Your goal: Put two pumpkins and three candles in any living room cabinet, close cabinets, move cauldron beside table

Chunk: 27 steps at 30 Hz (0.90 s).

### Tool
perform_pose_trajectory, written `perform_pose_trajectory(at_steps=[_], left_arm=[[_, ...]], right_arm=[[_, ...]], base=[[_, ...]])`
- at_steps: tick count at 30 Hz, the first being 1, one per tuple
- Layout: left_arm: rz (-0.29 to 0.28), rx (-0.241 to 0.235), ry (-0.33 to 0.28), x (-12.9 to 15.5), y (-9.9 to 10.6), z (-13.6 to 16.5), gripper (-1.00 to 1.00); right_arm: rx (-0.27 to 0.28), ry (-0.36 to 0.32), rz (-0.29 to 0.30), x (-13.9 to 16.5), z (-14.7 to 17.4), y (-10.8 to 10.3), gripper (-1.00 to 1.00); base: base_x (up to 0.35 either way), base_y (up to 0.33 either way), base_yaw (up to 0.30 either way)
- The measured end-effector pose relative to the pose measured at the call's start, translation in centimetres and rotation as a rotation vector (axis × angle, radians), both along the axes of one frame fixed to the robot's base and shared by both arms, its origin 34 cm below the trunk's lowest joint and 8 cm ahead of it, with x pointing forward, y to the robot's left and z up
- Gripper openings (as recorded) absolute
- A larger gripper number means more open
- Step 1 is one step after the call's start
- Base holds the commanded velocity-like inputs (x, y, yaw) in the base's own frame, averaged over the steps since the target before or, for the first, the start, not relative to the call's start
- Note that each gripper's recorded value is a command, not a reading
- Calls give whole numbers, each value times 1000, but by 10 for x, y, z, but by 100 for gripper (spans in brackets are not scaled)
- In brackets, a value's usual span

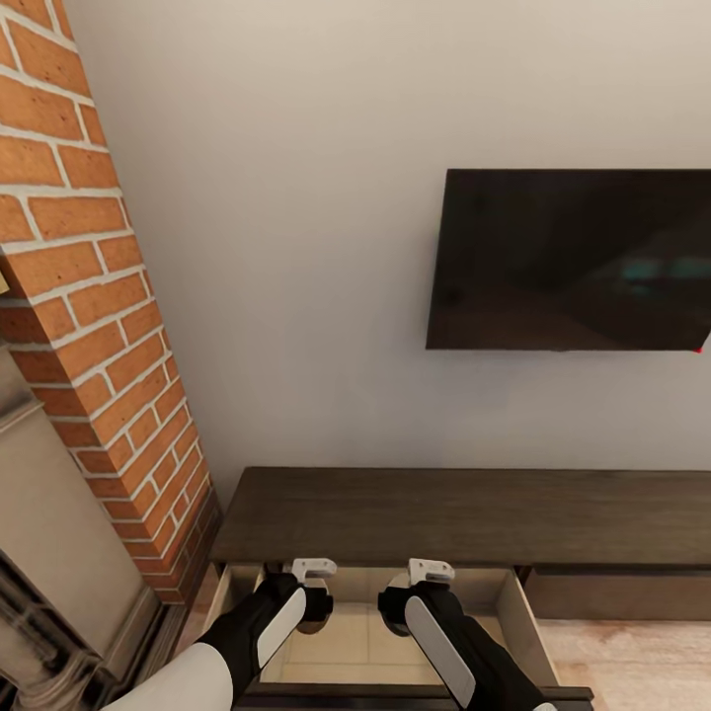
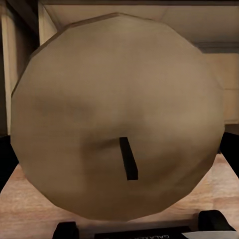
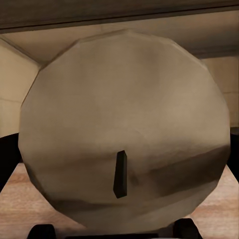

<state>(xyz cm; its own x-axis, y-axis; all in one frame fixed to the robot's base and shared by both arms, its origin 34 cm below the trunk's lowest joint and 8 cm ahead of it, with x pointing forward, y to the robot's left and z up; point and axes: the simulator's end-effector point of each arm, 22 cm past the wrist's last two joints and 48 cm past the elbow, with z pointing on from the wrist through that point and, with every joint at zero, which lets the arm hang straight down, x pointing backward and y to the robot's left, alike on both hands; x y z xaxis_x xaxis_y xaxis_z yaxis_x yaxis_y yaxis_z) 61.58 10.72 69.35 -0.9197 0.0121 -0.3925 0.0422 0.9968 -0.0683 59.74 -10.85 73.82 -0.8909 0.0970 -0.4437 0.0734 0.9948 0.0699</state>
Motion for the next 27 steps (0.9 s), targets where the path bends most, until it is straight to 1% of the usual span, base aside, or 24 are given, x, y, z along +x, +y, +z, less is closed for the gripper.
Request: perform_pose_trajectory(at_steps=[3,9,11,13,15,27], left_arm=[[0,1,-1,1,0,-4,-100],[4,9,-2,2,4,-12,-100],[12,32,-2,2,10,-16,-100],[29,67,-3,3,17,-18,-100],[39,78,-4,3,20,-20,-100],[46,85,-6,5,21,-37,-100]], right_arm=[[1,1,0,0,-4,0,-100],[10,9,3,-2,-13,9,-100],[10,10,3,-2,-16,10,-100],[10,10,3,-2,-19,10,-100],[10,9,3,-1,-22,10,-100],[11,9,3,-1,-39,11,-100]], base=[[0,0,0],[0,0,0],[0,0,0],[0,0,0],[0,0,0],[0,0,0]])
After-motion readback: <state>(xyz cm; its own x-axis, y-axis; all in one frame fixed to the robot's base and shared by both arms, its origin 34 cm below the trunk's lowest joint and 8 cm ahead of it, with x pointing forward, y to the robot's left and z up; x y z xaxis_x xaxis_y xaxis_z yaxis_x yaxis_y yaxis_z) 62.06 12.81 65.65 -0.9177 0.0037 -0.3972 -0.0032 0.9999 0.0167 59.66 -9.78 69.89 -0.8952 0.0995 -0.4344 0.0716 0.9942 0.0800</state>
